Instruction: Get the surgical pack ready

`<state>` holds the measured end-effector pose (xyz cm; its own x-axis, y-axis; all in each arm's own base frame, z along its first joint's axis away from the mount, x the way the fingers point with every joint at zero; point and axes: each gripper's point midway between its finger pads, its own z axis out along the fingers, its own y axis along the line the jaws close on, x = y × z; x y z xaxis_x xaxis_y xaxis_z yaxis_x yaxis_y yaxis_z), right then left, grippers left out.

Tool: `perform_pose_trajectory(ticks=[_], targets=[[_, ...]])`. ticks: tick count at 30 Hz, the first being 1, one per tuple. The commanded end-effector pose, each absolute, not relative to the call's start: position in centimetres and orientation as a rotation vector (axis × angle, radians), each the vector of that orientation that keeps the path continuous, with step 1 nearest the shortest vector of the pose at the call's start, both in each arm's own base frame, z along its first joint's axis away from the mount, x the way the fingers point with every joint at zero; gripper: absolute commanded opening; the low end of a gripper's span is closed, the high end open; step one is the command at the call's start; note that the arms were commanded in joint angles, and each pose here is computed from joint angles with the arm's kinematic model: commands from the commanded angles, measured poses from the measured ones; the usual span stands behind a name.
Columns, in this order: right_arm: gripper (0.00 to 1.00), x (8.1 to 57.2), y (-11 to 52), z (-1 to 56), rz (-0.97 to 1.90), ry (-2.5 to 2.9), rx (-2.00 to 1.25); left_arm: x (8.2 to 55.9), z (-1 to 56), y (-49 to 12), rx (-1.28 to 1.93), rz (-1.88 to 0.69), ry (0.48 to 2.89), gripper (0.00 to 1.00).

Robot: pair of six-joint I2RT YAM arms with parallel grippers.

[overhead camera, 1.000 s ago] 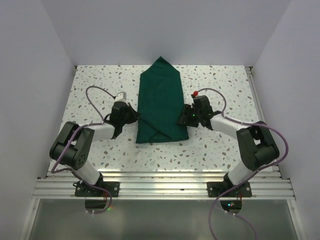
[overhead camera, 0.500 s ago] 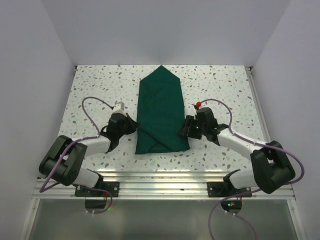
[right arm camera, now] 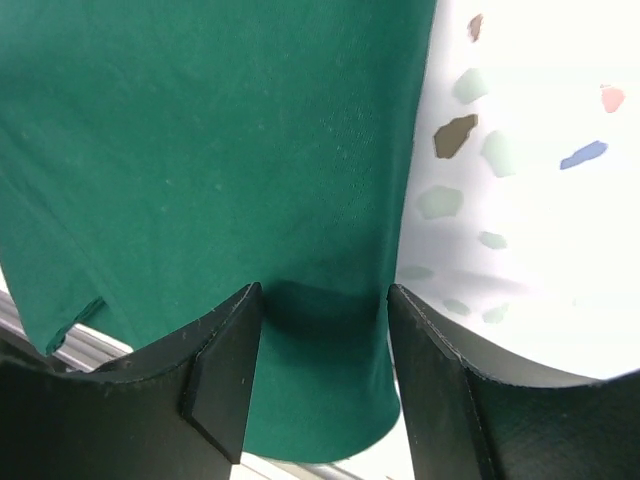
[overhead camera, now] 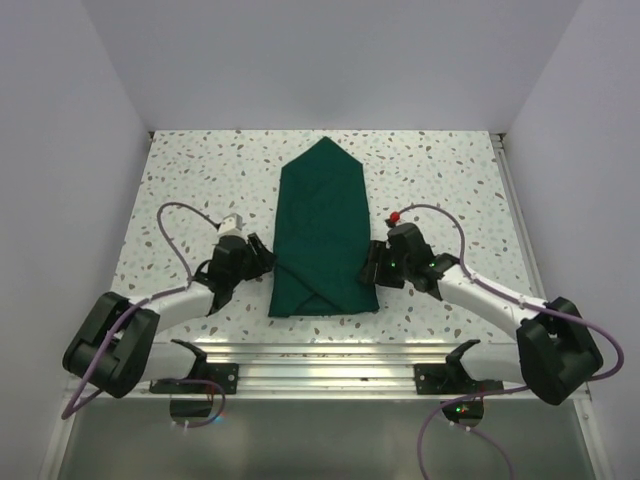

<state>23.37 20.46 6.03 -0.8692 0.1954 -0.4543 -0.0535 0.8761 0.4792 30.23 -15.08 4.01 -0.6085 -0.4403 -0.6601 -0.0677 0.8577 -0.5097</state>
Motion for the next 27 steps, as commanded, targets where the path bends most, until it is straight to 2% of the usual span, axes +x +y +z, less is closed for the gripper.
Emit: perform_pose_trajectory(ticks=[1,8,13,15,16,18,22,23,24,27], targets=[[0.57,25.9,19.8,9.8,0.574,2.466,0.091,29.3,3.4,-12.6,-0.392,-0.409,2.236,0.59],[0.58,30.6,18.4,13.8,0.546,2.381,0.109,32.7,8.3,-10.4,-0.405,-0.434,2.139,0.60],[0.54,35.1,19.6,16.7,0.663,2.310,0.101,37.2,11.8,-10.9,-0.324,-0.459,2.093,0.54],[0.49,37.1,19.6,16.0,0.693,2.322,0.114,39.3,14.4,-12.6,-0.253,-0.579,2.042,0.48],[0.48,38.2,19.9,16.9,0.742,2.303,0.109,40.2,13.7,-12.9,-0.241,-0.611,2.062,0.46],[0.38,39.9,20.0,17.0,0.765,2.285,0.114,42.0,15.6,-14.7,-0.170,-0.718,2.023,0.38],[0.21,43.2,20.5,15.1,0.911,2.289,0.136,44.2,14.1,-17.6,-0.098,-0.881,2.057,0.22],[0.12,43.4,21.2,15.2,0.993,2.281,0.123,44.3,14.1,-18.4,-0.073,-0.929,2.055,0.19],[0.08,43.6,21.5,14.7,1.021,2.287,0.120,44.5,13.8,-18.7,-0.066,-0.950,2.054,0.13],[0.02,43.8,21.9,13.0,1.077,2.299,0.119,44.0,11.8,-19.1,-0.065,-0.984,2.094,0.09]])
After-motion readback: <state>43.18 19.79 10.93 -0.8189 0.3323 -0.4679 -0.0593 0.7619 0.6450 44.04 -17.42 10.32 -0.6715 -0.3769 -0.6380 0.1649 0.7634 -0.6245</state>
